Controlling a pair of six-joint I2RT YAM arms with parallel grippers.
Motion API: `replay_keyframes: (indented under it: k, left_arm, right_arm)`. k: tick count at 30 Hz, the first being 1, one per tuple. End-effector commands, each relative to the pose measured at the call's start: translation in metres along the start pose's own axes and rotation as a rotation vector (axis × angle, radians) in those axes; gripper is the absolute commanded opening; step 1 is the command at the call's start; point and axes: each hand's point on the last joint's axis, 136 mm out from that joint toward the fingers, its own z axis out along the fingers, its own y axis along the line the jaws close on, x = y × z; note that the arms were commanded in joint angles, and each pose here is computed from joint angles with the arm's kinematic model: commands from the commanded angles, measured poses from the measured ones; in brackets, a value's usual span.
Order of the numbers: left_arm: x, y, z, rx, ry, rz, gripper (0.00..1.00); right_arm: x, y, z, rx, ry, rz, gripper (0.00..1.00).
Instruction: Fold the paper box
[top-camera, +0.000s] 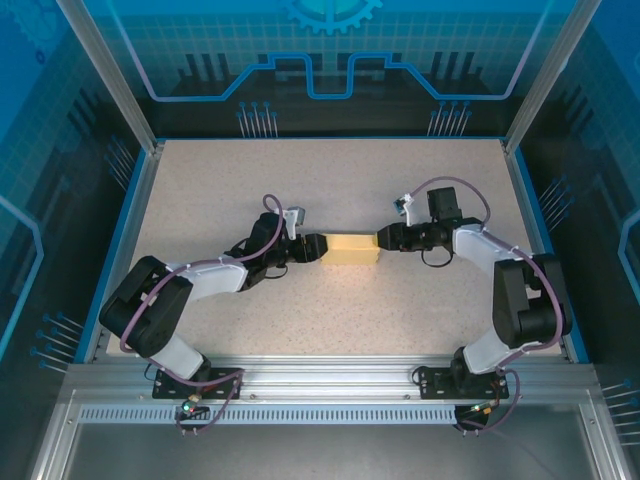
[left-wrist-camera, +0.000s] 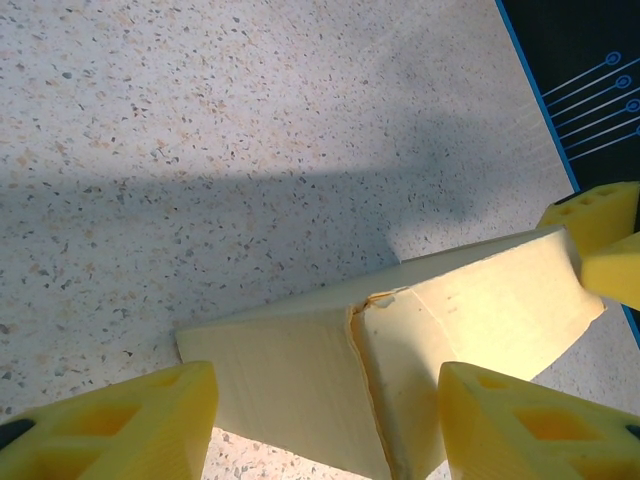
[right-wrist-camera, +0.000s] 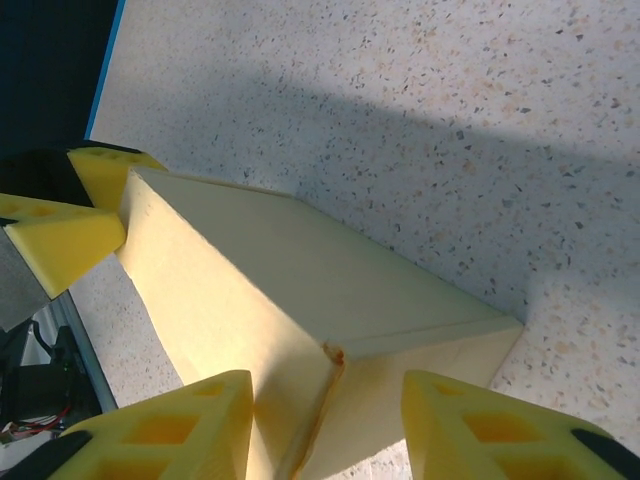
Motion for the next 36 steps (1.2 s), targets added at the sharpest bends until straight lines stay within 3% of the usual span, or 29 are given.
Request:
replay_keyframes:
  k: [1, 7, 19, 24, 29, 36]
  left_arm:
    - [0.015, 0.014, -0.001, -0.065, 0.061, 0.001, 0.60]
    - [0.015, 0.013, 0.001, -0.060, 0.064, 0.001, 0.60]
    - [0.015, 0.008, 0.001, -0.039, 0.071, -0.022, 0.60]
    - [0.002, -0.010, -0.002, 0.017, 0.051, -0.042, 0.59]
    - [-0.017, -0.019, -0.007, 0.016, 0.005, -0.034, 0.66]
    - [-0.026, -0.027, -0.011, 0.029, -0.020, -0.031, 0.69]
  right_arm:
    - [-0.001, 0.011, -0.011, 0.006, 0.002, 0.020, 0.46]
    - [0.008, 0.009, -0.008, -0.002, 0.017, 0.033, 0.46]
    - [0.032, -0.013, 0.008, 0.016, 0.075, 0.074, 0.25]
    - [0.017, 0.000, 0.001, 0.009, 0.048, 0.047, 0.36]
    - [-0.006, 0.011, -0.014, 0.039, -0.021, 0.003, 0.47]
    - [-0.010, 0.015, -0.014, 0.066, -0.036, -0.015, 0.52]
